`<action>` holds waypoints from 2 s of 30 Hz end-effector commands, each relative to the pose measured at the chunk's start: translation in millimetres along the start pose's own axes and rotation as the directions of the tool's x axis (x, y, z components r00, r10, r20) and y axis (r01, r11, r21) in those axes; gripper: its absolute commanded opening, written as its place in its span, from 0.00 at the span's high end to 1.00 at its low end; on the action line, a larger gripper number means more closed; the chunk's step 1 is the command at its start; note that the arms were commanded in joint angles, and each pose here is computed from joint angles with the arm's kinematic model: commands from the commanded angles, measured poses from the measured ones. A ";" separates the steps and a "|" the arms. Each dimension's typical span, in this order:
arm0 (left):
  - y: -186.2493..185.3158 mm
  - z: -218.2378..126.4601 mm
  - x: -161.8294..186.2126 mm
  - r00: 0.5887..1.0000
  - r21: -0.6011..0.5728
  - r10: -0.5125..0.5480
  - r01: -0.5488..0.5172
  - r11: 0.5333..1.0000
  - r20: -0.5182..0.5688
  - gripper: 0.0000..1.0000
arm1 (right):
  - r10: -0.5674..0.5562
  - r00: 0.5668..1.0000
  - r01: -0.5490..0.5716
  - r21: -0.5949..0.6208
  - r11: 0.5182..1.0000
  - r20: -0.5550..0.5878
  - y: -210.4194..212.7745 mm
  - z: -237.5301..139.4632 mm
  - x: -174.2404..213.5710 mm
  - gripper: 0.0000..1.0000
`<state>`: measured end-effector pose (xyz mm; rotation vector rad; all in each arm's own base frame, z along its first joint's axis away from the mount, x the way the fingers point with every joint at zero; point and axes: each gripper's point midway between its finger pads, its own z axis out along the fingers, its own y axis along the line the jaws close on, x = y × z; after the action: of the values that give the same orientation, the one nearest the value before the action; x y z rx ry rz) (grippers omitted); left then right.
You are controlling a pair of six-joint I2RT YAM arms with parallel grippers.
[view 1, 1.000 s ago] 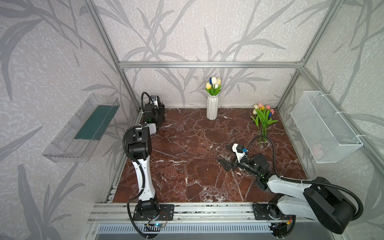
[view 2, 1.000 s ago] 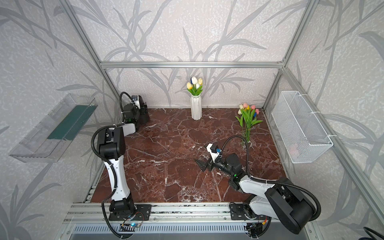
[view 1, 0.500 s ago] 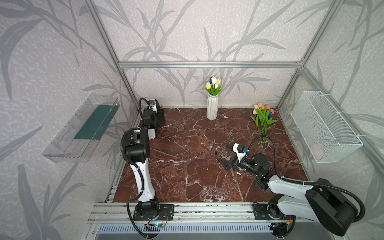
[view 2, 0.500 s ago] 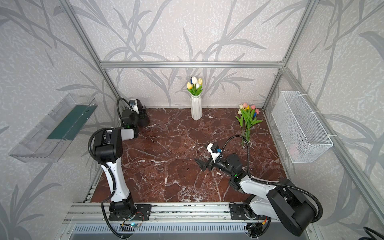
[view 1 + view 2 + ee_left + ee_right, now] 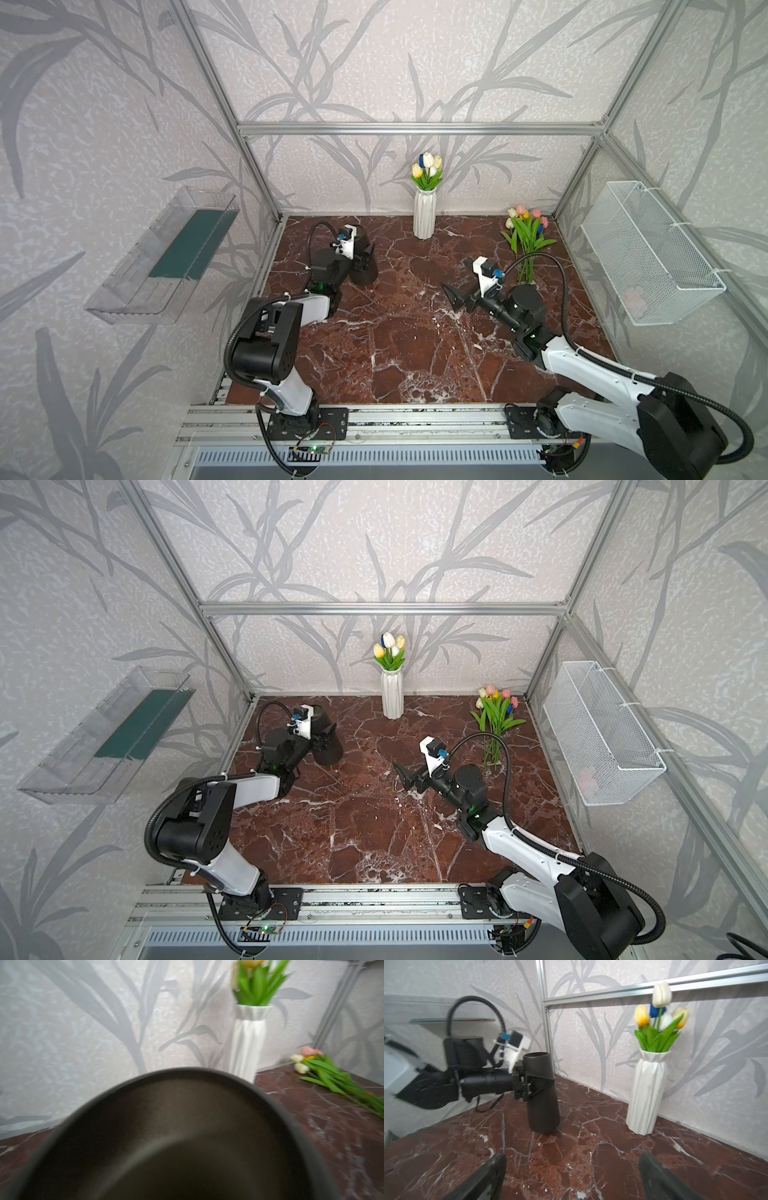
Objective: Arrange the flowers into the vase
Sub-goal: 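Pull the black vase toward center with left gripper while right gripper nears tulips, then grasp a white tulip stem from the bundle with the right gripper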
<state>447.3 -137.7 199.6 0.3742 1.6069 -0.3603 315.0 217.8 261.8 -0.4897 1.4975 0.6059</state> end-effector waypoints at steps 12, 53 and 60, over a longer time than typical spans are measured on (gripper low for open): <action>-163.7 -5.8 -52.1 0.973 0.375 0.023 -0.111 0.920 0.231 0.85 | 0.264 0.946 -0.162 0.430 0.888 -0.190 -122.2 -3.6 -6.0 0.15; -181.7 -69.3 -106.0 0.962 0.372 0.065 -0.164 0.914 0.266 0.01 | 0.661 0.396 0.059 0.736 0.674 -0.637 -316.9 -18.3 169.6 0.50; -183.4 -97.5 -88.5 0.980 0.370 0.053 -0.122 0.921 0.192 0.01 | 0.679 0.348 0.106 0.747 0.656 -0.646 -339.3 -9.9 199.7 0.51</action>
<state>286.6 -264.3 327.5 0.6799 1.2243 -0.6370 527.3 -28.2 46.6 0.2014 2.7570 -0.0511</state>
